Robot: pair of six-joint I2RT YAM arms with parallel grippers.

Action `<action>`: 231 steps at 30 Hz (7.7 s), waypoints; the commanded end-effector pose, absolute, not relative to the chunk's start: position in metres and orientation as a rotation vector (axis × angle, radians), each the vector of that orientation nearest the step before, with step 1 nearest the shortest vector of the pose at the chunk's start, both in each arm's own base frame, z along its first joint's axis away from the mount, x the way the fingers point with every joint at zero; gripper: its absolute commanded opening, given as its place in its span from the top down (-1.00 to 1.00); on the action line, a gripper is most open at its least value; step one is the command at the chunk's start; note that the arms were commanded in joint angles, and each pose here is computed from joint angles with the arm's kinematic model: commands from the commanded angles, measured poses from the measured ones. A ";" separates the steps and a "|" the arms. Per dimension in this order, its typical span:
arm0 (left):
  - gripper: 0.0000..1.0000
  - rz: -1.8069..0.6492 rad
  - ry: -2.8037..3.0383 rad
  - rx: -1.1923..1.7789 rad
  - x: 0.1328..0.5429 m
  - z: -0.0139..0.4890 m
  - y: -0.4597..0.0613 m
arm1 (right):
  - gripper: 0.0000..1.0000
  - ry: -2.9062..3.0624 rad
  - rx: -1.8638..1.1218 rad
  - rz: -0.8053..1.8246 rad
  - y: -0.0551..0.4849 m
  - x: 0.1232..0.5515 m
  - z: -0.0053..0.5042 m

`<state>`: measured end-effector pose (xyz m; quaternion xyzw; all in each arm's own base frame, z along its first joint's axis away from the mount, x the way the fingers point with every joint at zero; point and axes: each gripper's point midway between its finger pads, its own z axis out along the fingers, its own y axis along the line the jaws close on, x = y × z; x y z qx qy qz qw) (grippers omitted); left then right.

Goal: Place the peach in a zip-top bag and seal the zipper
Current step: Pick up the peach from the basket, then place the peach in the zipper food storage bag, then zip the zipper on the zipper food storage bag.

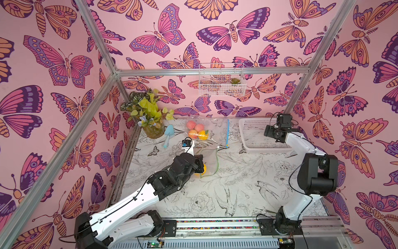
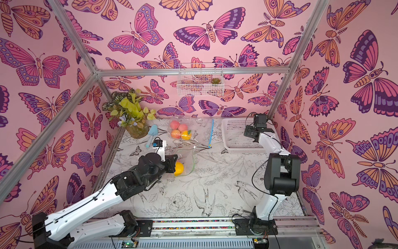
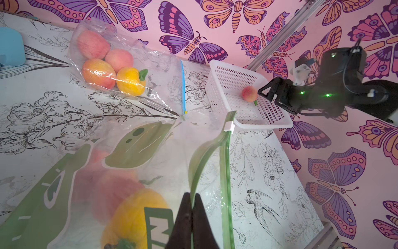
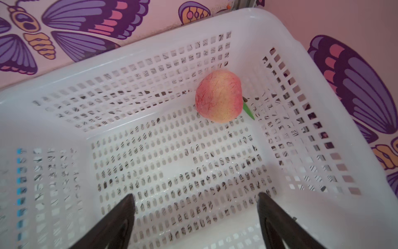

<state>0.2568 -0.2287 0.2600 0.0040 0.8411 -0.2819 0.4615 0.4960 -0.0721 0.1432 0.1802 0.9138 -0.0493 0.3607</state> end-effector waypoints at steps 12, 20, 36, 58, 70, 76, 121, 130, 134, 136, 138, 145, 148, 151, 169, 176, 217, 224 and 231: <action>1.00 -0.686 2.068 0.002 0.255 0.260 -0.224 | -0.84 2.488 0.552 -0.110 -0.114 0.542 0.096; 1.00 -0.689 2.067 0.004 0.254 0.262 -0.224 | -0.85 2.538 0.562 -0.082 -0.124 0.559 0.072; 1.00 -0.696 2.065 -0.004 0.254 0.264 -0.224 | -0.81 2.509 0.626 -0.038 -0.135 0.587 0.056; 1.00 -0.696 2.065 -0.014 0.253 0.262 -0.221 | -0.28 2.460 0.581 0.090 -0.116 0.555 0.094; 1.00 -0.718 2.067 0.004 0.255 0.262 -0.230 | -0.28 2.323 0.510 0.408 -0.060 0.495 0.155; 1.00 -0.720 2.071 0.006 0.257 0.261 -0.233 | -0.28 2.272 0.425 0.579 -0.017 0.448 0.188; 1.00 -0.803 2.061 0.130 0.251 0.270 -0.255 | -0.26 2.121 -0.719 1.145 0.336 0.239 0.245; 1.00 -0.849 2.045 0.169 0.246 0.277 -0.259 | -0.30 2.183 -0.651 0.978 0.332 0.256 0.235; 1.00 -0.877 2.037 0.177 0.243 0.280 -0.261 | -0.37 2.185 -0.615 0.890 0.327 0.262 0.233; 1.00 -0.884 2.037 0.177 0.243 0.280 -0.262 | -0.42 2.195 -0.602 0.840 0.324 0.265 0.232; 1.00 -0.894 2.032 0.180 0.242 0.282 -0.262 | -0.50 2.214 -0.604 0.793 0.322 0.267 0.228; 1.00 -0.922 2.019 0.190 0.240 0.286 -0.265 | -0.76 2.203 -0.637 0.760 0.325 0.263 0.229; 1.00 -0.915 2.021 0.186 0.240 0.284 -0.264 | -0.79 2.178 -0.654 0.779 0.326 0.260 0.236; 1.00 -0.891 2.029 0.171 0.241 0.281 -0.260 | -0.79 2.136 -0.670 0.792 0.325 0.257 0.248; 1.00 -0.732 2.078 0.377 0.234 0.289 -0.225 | -0.74 1.962 -0.713 0.493 0.226 0.269 0.300; 1.00 -0.741 2.069 0.497 0.223 0.295 -0.225 | -0.62 1.804 -1.026 0.406 0.220 0.250 0.265; 1.00 -0.811 2.023 0.542 0.209 0.301 -0.223 | 0.43 1.598 -1.414 0.832 0.270 0.198 0.263; 1.00 -0.797 2.019 0.542 0.212 0.302 -0.225 | 1.00 1.609 -1.396 0.829 0.267 0.196 0.268; -0.09 -0.713 1.910 0.633 0.220 0.330 -0.226 | 1.00 1.622 -1.373 0.814 0.264 0.197 0.275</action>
